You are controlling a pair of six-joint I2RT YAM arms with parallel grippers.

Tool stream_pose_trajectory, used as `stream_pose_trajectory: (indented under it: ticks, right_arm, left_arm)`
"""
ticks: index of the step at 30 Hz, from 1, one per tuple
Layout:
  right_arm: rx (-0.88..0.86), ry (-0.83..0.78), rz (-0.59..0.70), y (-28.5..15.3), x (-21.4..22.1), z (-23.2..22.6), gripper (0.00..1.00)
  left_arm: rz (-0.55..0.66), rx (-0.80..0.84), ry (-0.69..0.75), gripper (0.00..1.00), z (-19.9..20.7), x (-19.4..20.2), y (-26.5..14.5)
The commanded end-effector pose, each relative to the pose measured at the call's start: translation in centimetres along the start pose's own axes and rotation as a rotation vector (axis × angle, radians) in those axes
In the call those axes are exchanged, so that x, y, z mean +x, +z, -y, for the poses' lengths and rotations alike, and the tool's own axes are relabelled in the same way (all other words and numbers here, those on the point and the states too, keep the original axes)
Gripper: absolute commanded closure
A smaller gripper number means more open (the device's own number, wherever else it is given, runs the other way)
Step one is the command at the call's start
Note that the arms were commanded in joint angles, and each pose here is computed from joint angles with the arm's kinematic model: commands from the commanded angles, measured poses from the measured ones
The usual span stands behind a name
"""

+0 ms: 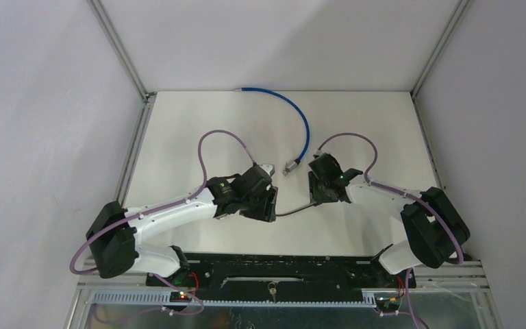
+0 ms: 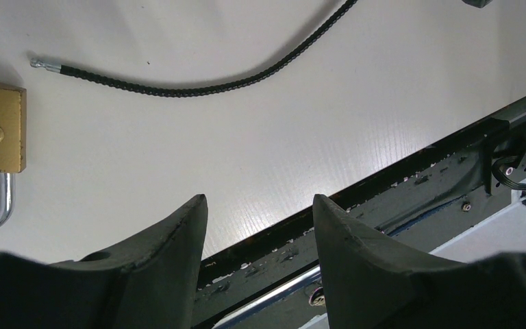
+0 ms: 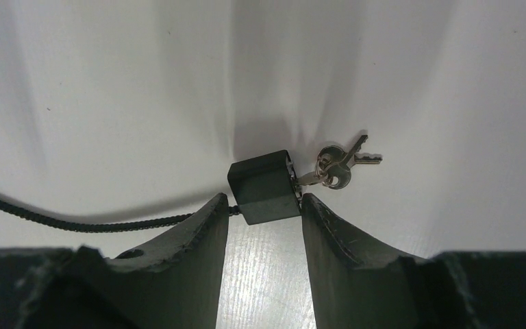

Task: Lock with the key
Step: Pick up the lock from the center of the board.

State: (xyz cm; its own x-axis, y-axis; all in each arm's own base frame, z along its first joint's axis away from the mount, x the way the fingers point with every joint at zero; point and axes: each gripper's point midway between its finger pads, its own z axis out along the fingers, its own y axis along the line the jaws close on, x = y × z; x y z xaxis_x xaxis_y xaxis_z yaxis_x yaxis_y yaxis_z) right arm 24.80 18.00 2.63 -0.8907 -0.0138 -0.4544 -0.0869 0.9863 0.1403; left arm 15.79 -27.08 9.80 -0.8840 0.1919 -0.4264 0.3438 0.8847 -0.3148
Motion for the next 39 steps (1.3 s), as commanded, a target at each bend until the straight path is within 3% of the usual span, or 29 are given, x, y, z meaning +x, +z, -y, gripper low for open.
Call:
stream_pose_trajectory:
  ticks: [1,13,24,39]
  right_arm:
    - [0.006,0.007,0.023,0.1,-1.3,-0.7,0.54]
    - [0.030,-0.015,0.000,0.9,-0.8,-0.5,0.61]
    - [0.024,-0.044,0.014,0.0,-1.3,-0.7,0.75]
    - [-0.021,-0.086,-0.003,-1.2,-0.7,-1.7,0.74]
  left_arm:
    - [0.032,0.016,0.011,0.39,0.6,-0.9,0.0]
    - [0.030,0.016,0.013,0.39,0.6,-0.9,0.1]
    - [0.048,-0.002,0.043,0.39,0.3,-1.4,-0.1]
    - [0.317,0.052,0.181,0.38,0.6,-5.5,-1.9]
